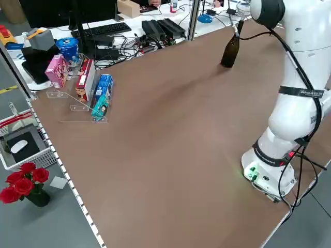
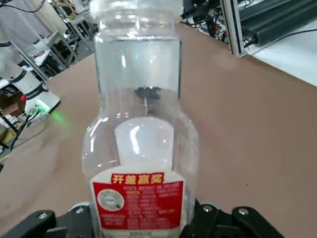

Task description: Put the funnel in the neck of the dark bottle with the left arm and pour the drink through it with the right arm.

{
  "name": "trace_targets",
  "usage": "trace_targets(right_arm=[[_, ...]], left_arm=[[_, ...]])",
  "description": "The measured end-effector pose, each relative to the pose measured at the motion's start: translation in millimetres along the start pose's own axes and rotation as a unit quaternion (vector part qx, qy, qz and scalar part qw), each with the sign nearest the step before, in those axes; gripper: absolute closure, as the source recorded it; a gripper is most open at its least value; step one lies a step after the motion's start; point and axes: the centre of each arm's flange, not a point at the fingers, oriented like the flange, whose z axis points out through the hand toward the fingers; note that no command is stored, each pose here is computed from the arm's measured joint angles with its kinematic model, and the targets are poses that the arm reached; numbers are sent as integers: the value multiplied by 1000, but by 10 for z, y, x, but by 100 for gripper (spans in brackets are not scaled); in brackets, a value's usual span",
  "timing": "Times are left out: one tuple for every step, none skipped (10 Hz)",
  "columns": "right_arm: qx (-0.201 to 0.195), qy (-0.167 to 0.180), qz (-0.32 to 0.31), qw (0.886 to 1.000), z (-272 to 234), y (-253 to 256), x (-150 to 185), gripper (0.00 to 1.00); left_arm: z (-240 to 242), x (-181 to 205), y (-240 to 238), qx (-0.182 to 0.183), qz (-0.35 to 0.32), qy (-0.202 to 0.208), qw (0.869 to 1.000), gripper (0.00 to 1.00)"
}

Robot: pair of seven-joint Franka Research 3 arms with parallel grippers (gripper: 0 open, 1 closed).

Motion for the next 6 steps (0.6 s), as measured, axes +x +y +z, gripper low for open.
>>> trace_targets(right_arm=[[-8,-6,16,1000,-20,-57,141,43],[-16,-15,32,999,-27,-107,266,43],[-24,-22,47,998,-23,-150,387,43],[-30,-27,61,997,-4,-190,500,43],[-38,-31,77,996,20,-221,606,43],[-48,-38,90,994,55,-250,725,43]], left_arm=[[-41,10,-249,11,56,-22,998,3],[-81,20,-475,13,115,-40,992,2],[-116,32,-708,11,175,-54,983,3],[-141,43,-898,8,234,-61,970,3],[-164,52,-995,5,276,-63,959,2],[-161,44,-999,2,302,-66,951,2]])
